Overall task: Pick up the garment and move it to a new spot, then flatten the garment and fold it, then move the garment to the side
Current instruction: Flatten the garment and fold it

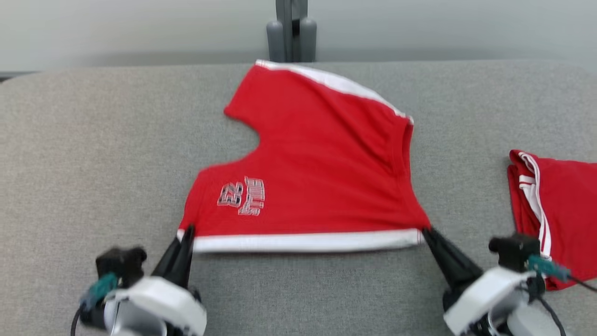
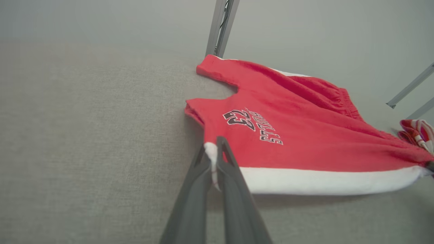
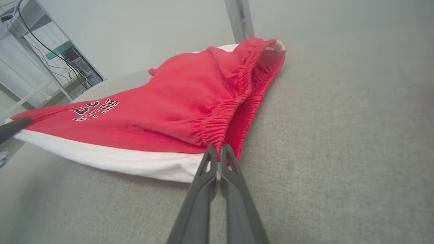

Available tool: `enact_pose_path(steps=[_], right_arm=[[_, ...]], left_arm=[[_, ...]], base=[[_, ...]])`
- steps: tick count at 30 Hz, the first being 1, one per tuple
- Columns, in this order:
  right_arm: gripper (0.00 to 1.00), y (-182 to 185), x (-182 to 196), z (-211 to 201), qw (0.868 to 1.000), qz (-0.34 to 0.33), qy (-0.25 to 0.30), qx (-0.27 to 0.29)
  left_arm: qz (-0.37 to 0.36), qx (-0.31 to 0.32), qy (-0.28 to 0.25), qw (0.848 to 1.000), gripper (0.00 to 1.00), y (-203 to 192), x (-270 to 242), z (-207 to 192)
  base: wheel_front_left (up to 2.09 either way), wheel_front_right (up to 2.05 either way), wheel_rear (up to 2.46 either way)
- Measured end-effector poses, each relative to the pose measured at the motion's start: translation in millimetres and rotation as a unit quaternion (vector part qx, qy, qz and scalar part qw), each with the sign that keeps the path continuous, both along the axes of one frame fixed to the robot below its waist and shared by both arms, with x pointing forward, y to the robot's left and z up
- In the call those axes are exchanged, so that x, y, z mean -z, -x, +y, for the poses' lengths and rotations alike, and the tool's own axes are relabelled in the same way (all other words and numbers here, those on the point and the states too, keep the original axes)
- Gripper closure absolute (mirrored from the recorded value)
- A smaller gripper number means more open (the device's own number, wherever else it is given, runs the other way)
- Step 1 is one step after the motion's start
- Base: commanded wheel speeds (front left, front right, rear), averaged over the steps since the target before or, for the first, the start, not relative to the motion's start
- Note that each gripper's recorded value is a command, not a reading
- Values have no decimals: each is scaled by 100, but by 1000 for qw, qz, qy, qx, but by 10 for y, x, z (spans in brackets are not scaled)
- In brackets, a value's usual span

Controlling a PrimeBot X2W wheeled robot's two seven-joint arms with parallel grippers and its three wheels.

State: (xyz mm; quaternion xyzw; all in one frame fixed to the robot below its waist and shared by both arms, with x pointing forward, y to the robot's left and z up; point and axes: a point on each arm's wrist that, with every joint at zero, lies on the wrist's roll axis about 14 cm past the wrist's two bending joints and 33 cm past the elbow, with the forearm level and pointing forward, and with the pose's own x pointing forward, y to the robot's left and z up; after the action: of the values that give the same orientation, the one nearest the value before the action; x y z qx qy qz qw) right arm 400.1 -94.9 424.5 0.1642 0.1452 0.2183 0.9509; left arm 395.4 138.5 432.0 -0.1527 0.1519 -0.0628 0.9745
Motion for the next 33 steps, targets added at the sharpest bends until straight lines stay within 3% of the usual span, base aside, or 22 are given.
enact_pose_path(steps=[9,16,22,27,33], right_arm=[[100,524,87,-172,998,41,-20,35],[100,832,137,-251,994,86,-23,64],[100,742,-76,-263,991,71,-44,103],[100,521,-254,-234,990,46,-63,120],[100,162,-352,-306,988,10,-68,142]], left_arm=[[63,-7,8,998,100,747,-214,3],[85,-1,11,996,100,880,-293,-29],[64,28,-20,997,100,654,-362,-12],[12,68,-65,995,100,152,-526,-9],[-15,117,-79,990,100,-534,-555,-178]], base=[[0,0,0],[0,0,0],[0,0,0],[0,0,0],[0,0,0]])
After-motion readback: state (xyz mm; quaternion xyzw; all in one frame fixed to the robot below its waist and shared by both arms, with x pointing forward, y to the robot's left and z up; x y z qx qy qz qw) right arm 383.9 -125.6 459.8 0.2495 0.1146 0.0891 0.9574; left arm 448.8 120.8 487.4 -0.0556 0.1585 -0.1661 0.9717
